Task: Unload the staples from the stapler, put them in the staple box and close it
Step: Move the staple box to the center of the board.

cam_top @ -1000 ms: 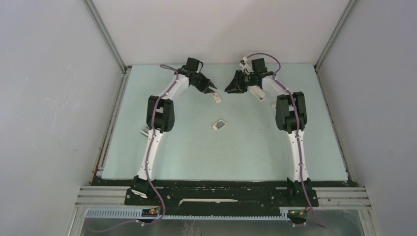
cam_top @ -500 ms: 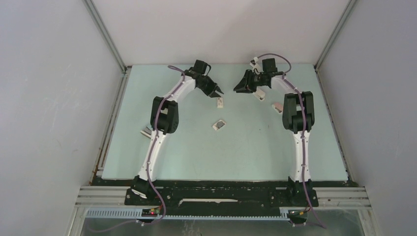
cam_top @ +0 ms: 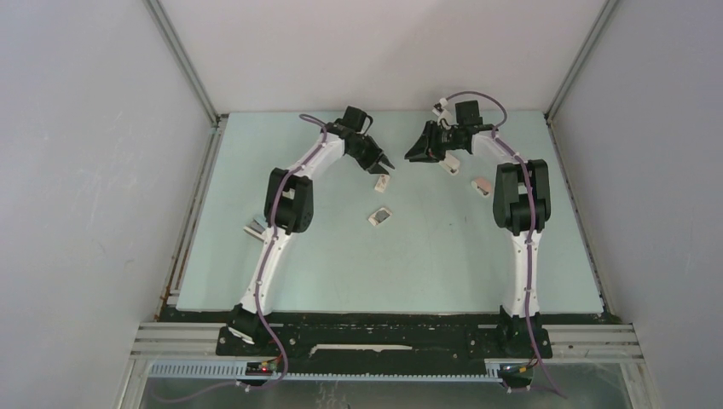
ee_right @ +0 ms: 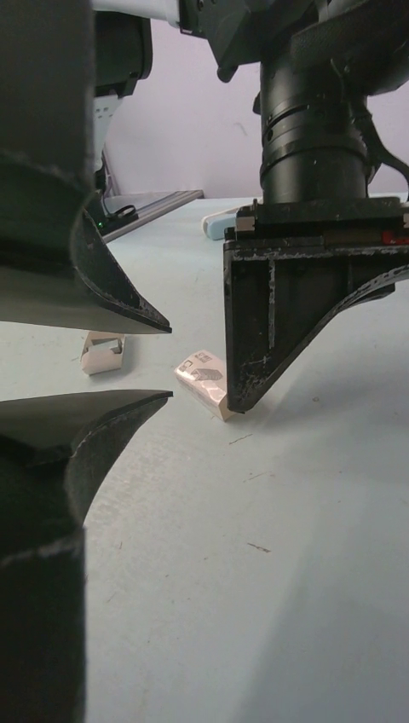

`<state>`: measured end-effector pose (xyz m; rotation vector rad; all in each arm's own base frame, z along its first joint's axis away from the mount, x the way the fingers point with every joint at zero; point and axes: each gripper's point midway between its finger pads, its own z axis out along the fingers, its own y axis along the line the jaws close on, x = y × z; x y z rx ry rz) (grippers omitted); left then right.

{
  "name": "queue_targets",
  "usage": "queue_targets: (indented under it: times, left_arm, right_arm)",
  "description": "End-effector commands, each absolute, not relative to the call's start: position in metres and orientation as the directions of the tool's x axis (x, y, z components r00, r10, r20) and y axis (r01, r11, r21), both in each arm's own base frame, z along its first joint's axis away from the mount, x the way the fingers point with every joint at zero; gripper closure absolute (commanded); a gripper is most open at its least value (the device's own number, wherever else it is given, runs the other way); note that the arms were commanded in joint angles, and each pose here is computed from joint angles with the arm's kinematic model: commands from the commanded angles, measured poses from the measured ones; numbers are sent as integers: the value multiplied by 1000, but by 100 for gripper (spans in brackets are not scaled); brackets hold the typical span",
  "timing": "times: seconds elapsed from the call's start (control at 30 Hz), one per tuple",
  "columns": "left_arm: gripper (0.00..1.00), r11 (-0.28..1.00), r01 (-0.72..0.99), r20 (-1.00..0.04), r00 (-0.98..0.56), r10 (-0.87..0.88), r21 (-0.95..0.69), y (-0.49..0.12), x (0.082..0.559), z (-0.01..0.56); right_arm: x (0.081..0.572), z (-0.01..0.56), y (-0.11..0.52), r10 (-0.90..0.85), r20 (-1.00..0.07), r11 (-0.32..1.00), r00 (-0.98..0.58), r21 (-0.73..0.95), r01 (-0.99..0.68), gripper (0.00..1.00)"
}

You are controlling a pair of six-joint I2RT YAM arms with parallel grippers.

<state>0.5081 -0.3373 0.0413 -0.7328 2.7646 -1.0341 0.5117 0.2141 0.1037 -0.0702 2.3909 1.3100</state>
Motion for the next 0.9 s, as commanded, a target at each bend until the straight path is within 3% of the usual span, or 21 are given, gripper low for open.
queue_targets:
  times: [0.0,0.33,0.57,0.87]
  left_arm:
    - [67,646,-314,16,-906,-424,-696,-343,509,77]
    - [61,693,-186,-177,-891,-418,-697,-304,534,115]
    - [52,776,-172,-293,-859,-419,-606,-266,553,101]
    - [48,780,-201,-190,-906,-378,-592,-287,535,60]
  right_arm:
    - [509,141,211,136,-466,542,-874,774,-328,61]
    - [504,138,212,123,-472,523,-873,779,-347,61]
    - [503,140,214,121,-480,500,-869,785,-365,61]
    - [501,138,211,124,-475,500,-871,788,-358,61]
